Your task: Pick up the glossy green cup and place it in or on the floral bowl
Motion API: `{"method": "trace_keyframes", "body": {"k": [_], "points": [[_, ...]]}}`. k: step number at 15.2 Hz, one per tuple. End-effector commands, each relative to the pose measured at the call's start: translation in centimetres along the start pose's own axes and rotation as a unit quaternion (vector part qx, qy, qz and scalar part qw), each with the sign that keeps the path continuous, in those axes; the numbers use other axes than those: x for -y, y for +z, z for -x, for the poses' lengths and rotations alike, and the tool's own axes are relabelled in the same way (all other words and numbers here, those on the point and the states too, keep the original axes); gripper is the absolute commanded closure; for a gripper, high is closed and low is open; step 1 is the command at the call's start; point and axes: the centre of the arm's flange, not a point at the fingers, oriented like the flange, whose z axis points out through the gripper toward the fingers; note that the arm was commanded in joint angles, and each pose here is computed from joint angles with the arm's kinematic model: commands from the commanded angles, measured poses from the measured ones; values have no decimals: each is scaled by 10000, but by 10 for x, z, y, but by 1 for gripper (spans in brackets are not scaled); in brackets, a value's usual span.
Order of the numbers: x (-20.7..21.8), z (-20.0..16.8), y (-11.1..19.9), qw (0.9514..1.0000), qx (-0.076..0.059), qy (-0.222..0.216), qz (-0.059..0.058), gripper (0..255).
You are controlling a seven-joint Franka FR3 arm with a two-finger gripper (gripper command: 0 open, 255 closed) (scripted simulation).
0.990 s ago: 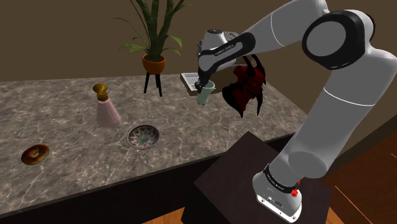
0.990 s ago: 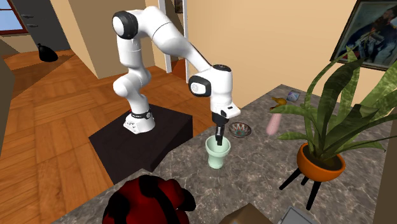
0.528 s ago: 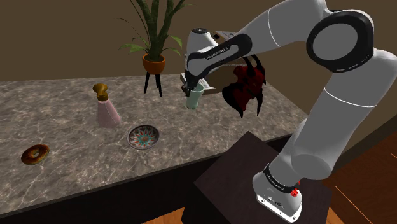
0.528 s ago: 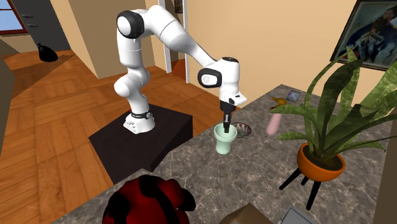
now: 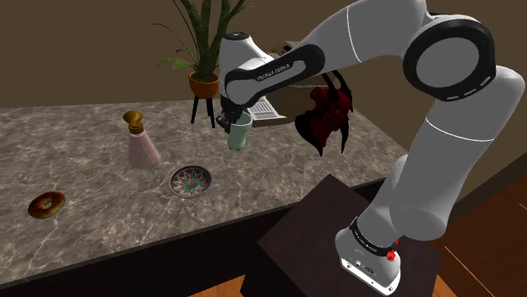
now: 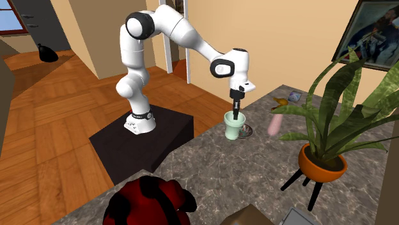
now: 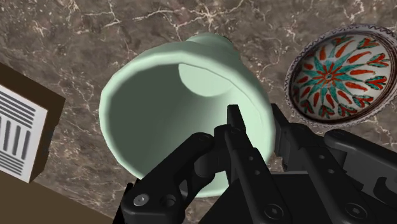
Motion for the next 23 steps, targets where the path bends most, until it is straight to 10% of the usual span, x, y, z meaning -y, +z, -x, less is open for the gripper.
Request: {"method": "trace_keyframes", "body": {"k": [1,15,23], "points": [[25,-7,-2,10000,-1,7,1,255],[199,-60,-36,10000,-1,7,1,255],[204,-57,1,10000,-1,7,1,255]]}}
